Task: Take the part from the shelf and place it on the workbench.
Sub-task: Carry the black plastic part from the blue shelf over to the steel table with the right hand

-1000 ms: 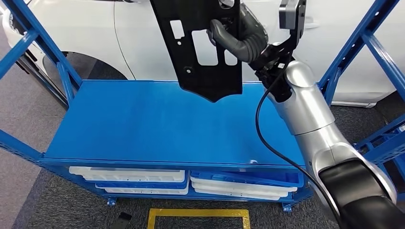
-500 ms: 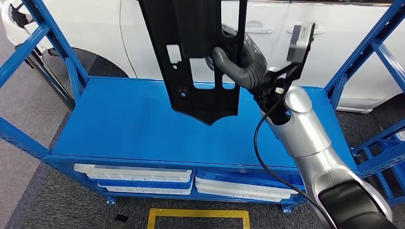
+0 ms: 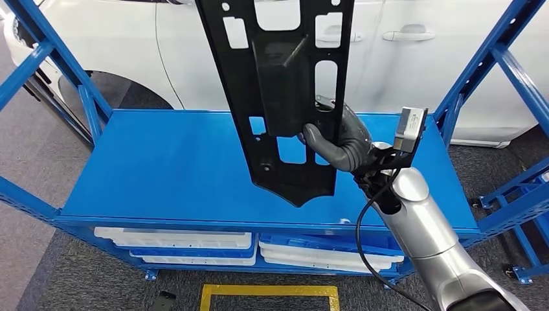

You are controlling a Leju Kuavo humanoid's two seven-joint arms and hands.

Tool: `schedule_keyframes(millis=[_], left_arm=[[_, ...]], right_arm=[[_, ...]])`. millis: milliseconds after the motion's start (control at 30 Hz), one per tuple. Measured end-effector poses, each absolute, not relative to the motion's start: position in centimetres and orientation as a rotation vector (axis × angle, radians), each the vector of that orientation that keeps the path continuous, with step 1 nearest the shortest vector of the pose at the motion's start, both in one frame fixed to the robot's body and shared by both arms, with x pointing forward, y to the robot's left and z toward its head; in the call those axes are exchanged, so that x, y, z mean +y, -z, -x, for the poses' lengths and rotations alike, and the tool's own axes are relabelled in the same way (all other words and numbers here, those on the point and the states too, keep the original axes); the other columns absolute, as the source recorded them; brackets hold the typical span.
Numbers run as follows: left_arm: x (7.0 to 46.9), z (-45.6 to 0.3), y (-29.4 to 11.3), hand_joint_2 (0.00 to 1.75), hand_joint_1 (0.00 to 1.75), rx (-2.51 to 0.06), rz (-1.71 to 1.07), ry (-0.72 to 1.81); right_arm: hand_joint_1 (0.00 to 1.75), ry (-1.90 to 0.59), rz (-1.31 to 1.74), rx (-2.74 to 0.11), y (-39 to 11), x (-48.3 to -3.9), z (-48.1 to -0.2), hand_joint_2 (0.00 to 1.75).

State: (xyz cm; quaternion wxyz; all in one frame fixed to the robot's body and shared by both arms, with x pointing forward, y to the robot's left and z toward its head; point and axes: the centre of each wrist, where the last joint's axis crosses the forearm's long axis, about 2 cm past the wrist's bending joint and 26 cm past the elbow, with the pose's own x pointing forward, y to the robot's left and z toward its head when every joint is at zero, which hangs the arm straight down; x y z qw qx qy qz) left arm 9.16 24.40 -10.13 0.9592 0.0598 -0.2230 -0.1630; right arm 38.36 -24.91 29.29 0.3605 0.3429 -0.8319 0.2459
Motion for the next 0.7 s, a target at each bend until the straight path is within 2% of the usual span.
schedule_keyframes(millis=[700], left_arm=[[24.3,-9.4,10.1,1.75,0.0,-0.441,-0.097,0.291]], right_arm=[[1.75,-0.656,-0.93,-2.122,-26.8,-25.7,-35.7,1.75]])
